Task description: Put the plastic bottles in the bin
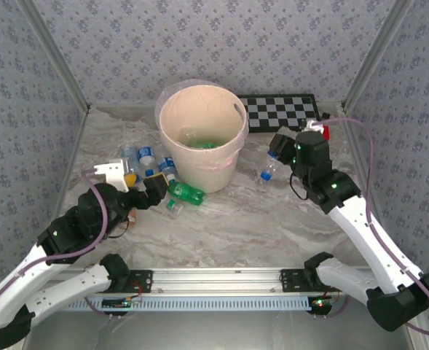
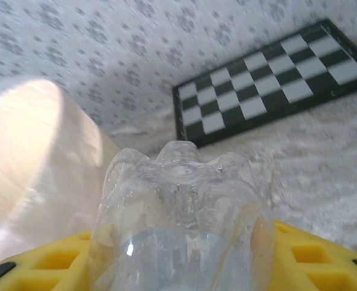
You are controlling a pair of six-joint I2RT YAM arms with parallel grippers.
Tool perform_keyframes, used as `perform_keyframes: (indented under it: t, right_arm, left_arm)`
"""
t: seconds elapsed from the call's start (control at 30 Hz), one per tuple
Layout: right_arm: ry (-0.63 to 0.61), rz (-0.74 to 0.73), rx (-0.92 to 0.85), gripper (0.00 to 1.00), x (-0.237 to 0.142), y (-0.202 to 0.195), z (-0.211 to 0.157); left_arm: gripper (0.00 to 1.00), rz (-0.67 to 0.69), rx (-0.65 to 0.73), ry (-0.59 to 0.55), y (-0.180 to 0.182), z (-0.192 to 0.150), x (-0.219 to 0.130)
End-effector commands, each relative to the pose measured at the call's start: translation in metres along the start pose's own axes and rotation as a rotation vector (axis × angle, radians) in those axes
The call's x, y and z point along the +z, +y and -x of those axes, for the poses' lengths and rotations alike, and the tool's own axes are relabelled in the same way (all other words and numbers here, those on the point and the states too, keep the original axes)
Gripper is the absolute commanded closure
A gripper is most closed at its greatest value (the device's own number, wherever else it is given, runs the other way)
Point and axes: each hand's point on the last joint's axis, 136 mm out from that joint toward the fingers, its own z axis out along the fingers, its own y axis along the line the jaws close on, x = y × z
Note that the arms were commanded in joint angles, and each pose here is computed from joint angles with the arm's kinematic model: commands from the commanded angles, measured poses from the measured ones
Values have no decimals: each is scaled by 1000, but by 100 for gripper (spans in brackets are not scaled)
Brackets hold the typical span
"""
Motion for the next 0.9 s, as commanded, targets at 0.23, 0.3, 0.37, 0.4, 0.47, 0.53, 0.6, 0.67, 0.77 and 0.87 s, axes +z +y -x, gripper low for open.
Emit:
perform_keyframes:
  t: [0.23, 0.3, 0.37, 0.4, 0.47, 0.53, 0.6, 0.67, 0.77, 0.87]
  right_arm:
    - [-183, 195, -175, 46, -23, 113, 81]
    - [-195, 230, -218, 45, -19, 138, 86]
    - [-195, 254, -268, 45, -12, 160, 87]
    - [-185, 258, -295, 45, -5, 169, 86]
    - [-151, 257, -324, 44, 10, 182, 80]
    - [-117, 257, -353, 44, 26, 192, 71]
    - [-92, 243, -388, 44, 40, 199, 62]
    - [-73, 230, -407, 44, 49, 203, 54]
    - [-67, 222, -426, 44, 57, 206, 47]
    - [-63, 217, -436, 44, 60, 208, 44]
  left_arm:
    - [0, 35, -34, -59, 12, 11, -12]
    - [0, 32, -33, -60, 13, 11, -14]
    - [0, 34, -36, -64, 14, 12, -15]
    - [0, 31, -36, -63, 14, 12, -16]
    - [0, 28, -34, -62, 14, 12, -18]
    - [0, 30, -31, -62, 15, 13, -20]
    - [0, 30, -29, -62, 16, 13, -23]
    - [0, 27, -31, -68, 17, 14, -24]
    - [0, 24, -32, -75, 18, 16, -26]
    - [0, 23, -29, -80, 18, 17, -28]
